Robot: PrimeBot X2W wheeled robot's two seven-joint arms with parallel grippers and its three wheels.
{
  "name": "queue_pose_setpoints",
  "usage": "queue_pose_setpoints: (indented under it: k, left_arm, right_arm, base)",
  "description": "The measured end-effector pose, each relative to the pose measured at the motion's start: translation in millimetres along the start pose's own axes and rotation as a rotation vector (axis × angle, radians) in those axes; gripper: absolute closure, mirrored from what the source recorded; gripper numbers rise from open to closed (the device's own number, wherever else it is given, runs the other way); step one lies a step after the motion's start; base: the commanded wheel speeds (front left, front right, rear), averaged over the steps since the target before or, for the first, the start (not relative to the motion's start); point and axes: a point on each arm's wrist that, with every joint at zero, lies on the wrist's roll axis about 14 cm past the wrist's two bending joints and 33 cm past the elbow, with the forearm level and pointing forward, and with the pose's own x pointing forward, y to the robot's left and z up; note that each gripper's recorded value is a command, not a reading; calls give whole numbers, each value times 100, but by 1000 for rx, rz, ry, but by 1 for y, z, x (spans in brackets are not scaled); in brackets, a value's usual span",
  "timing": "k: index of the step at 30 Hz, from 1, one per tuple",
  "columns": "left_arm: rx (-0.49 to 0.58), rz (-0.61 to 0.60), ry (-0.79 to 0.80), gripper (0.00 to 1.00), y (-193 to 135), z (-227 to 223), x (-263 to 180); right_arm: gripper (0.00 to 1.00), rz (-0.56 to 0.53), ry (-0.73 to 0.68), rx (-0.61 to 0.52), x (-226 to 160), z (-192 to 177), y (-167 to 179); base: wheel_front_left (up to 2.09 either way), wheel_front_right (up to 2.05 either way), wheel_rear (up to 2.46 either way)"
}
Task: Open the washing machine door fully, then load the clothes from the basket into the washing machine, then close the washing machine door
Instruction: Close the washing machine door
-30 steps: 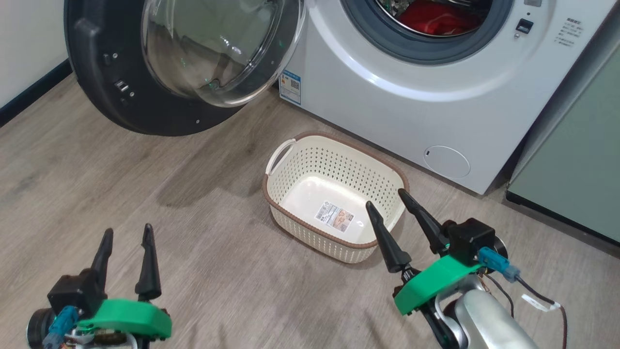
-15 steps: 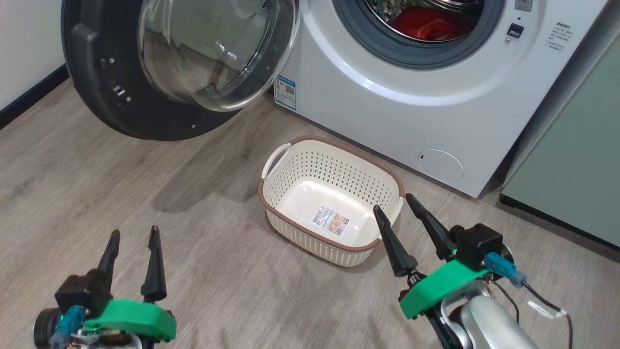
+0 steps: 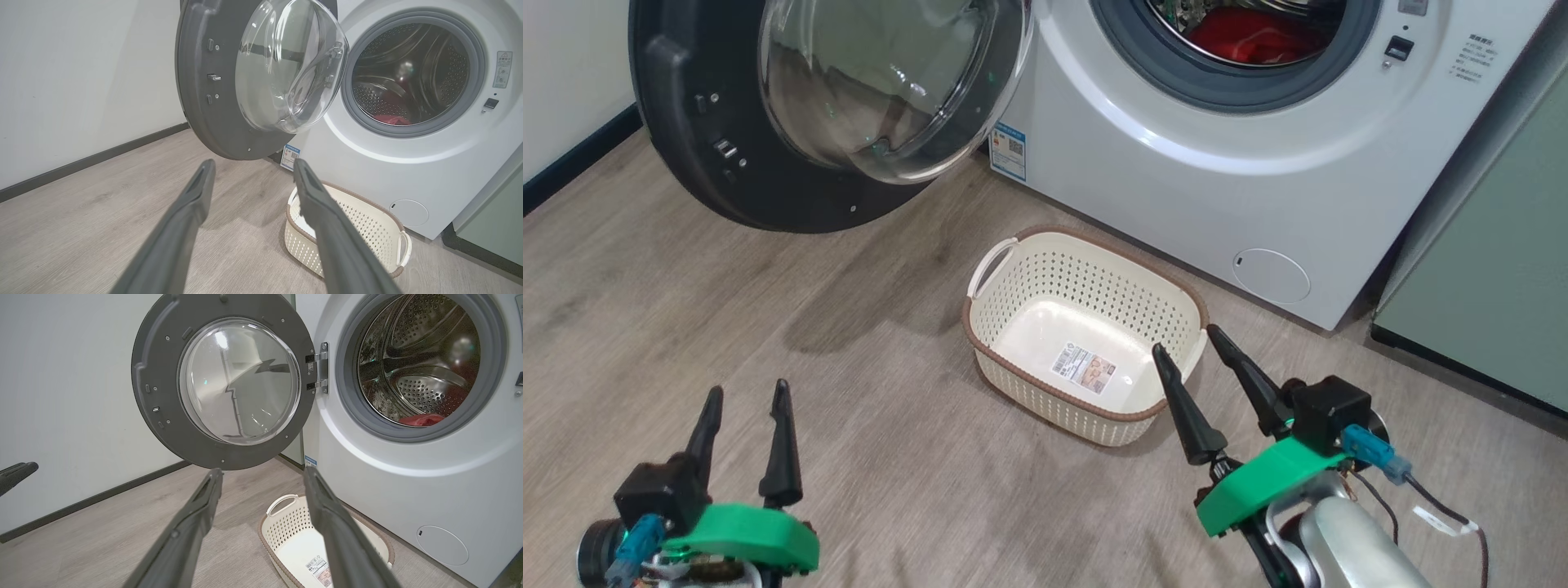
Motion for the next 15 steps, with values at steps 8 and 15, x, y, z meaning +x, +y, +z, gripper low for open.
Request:
queue_pose_setpoints:
  k: [8, 15]
  left_arm:
    - [3, 10, 0, 100, 2, 1, 0]
    - [-5, 40, -53, 100, 10, 19, 6]
  right_arm:
    - [0, 3, 6, 4, 1, -3, 0]
    - [0, -18, 21, 11, -2, -11, -8]
  base:
    - [0, 0, 0]
    - [0, 0, 0]
